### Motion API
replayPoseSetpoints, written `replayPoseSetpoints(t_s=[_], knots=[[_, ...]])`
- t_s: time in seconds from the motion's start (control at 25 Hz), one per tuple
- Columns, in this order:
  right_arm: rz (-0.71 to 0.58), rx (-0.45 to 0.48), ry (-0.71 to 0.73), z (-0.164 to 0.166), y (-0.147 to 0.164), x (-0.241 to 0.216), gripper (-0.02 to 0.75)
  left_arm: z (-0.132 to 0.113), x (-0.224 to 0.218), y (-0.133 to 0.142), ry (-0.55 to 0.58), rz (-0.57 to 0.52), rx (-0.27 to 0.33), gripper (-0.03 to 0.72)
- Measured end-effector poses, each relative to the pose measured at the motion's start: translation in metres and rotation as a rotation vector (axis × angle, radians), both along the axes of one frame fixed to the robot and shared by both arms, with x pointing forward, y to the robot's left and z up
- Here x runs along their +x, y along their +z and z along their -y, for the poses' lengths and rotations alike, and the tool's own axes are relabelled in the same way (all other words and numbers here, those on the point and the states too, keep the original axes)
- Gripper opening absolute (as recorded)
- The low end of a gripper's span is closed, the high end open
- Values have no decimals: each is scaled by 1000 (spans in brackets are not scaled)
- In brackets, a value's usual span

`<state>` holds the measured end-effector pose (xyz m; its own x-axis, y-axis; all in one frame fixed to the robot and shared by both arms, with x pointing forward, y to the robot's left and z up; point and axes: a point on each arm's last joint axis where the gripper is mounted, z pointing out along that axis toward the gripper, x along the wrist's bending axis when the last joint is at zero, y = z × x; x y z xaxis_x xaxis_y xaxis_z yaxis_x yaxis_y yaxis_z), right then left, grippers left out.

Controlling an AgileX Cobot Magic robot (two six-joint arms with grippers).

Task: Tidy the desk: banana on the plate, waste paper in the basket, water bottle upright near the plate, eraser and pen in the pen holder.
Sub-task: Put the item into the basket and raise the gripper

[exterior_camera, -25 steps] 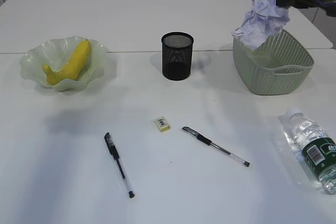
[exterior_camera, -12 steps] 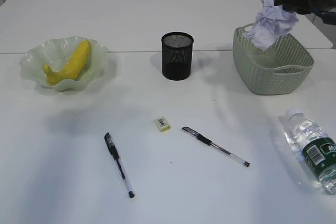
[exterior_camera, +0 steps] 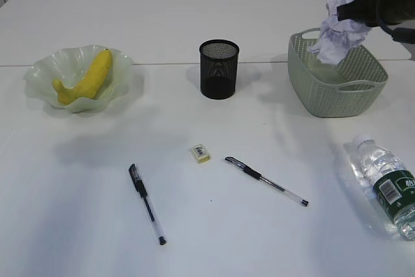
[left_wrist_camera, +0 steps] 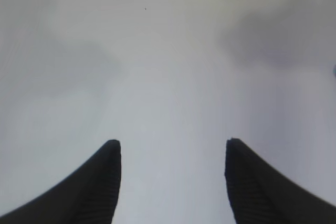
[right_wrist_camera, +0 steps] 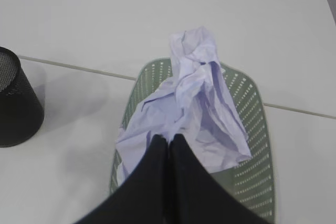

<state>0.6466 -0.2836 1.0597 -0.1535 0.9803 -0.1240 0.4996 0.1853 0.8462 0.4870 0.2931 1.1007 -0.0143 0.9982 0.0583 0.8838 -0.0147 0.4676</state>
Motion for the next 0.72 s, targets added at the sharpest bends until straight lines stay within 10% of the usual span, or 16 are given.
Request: replayPoseSetpoints(t_s=[0.72], knots=[[35,-9,-50,13,-25,18,-9,0,-2,-1,2,-20,1,445]])
